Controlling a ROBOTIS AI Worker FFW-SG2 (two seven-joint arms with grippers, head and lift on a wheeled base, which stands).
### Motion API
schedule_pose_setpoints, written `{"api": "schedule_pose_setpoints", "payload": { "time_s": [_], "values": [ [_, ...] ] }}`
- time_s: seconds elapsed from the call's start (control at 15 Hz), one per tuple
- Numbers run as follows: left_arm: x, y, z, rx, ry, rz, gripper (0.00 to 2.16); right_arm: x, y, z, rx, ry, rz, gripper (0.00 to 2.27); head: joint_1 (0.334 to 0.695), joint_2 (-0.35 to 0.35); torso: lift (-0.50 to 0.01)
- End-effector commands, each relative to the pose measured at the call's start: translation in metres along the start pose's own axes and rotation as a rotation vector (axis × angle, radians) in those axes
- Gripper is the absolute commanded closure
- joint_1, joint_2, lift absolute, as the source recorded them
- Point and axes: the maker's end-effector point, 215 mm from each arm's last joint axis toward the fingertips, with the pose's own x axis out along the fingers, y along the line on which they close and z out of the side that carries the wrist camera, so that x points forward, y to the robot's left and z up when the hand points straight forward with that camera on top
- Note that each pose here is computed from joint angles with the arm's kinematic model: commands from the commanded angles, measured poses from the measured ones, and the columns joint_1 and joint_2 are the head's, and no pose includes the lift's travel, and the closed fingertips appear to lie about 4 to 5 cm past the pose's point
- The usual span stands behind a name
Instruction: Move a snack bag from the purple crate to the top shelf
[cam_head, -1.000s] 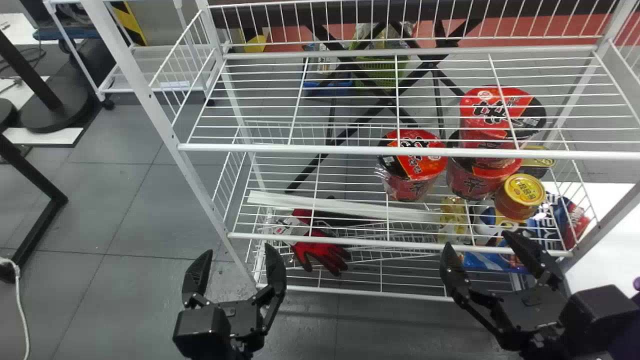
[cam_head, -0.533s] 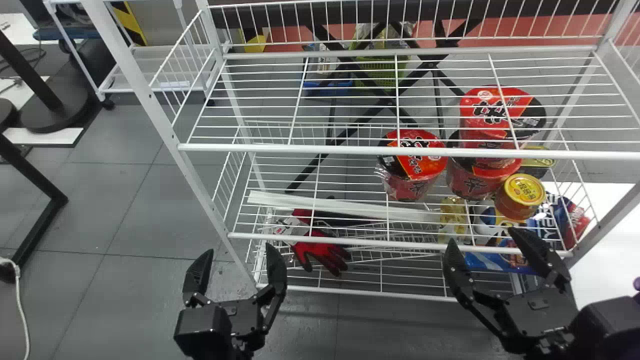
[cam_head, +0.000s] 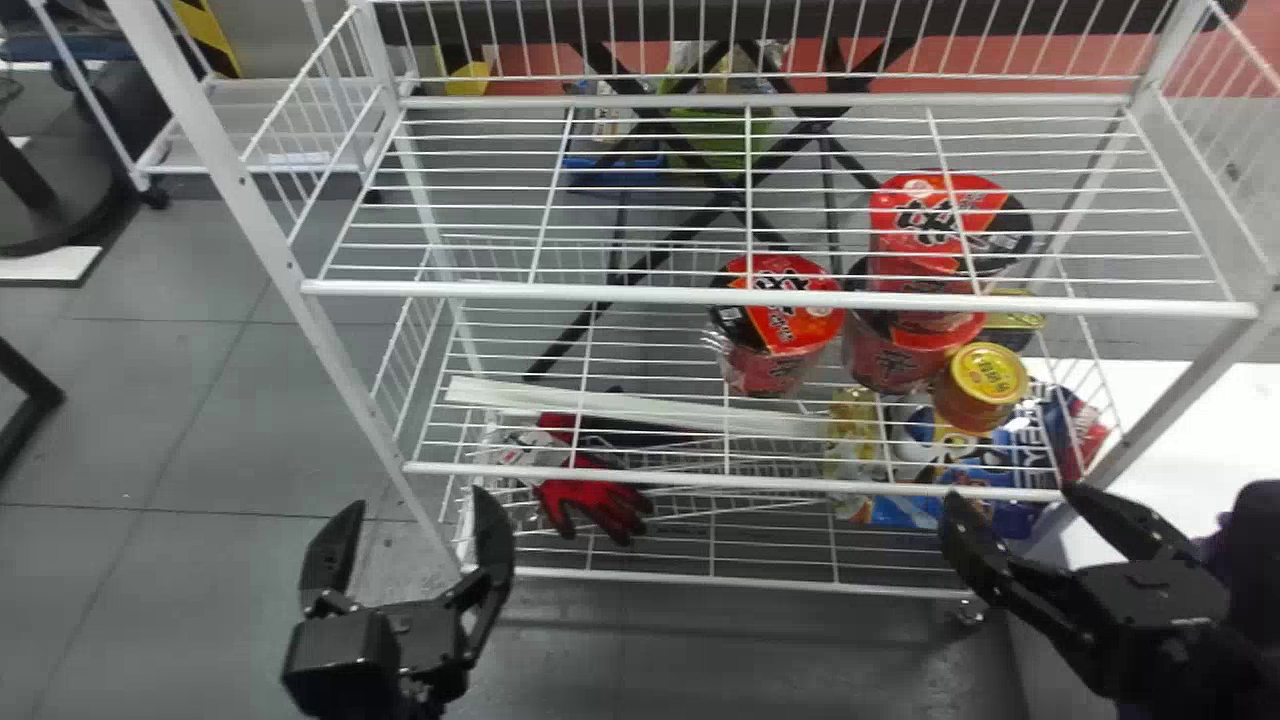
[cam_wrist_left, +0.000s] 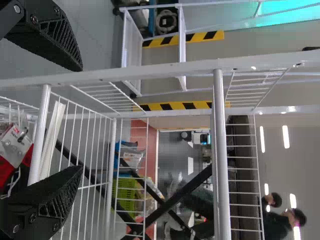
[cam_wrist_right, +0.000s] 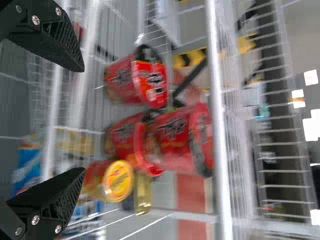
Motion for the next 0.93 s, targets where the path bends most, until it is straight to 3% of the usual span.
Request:
{"api": "schedule_pose_setpoints", "payload": {
  "time_s": [0.0, 0.27, 0.4, 0.67, 0.87],
  "values": [
    [0.004, -0.001, -0.002, -0.003, -0.002, -0.003, 0.12, -0.055, -0.025, -0.004, 0.059, 0.164, 0.0, 0.11, 0.695, 0.007, -0.453],
    [0.012, -0.004, -0.005, -0.007, 0.001, -0.012, 0.12, -0.14, -0.092, -0.024, 0.172, 0.374, -0.063, 0.11, 0.695, -0.118, -0.453],
    [0.015, -0.003, -0.008, -0.012, 0.0, -0.012, 0.12, -0.151, -0.135, 0.045, 0.255, 0.153, -0.107, 0.11, 0.695, -0.191, -0.453],
    [0.018, -0.001, -0.011, -0.017, -0.006, -0.01, 0.12, -0.186, -0.237, 0.1, 0.367, -0.037, -0.217, 0.11, 0.695, -0.348, -0.453],
    [0.019, 0.002, -0.01, -0.028, -0.017, -0.003, 0.12, -0.183, -0.279, 0.066, 0.426, 0.045, -0.296, 0.11, 0.695, -0.35, -0.453]
  ]
}}
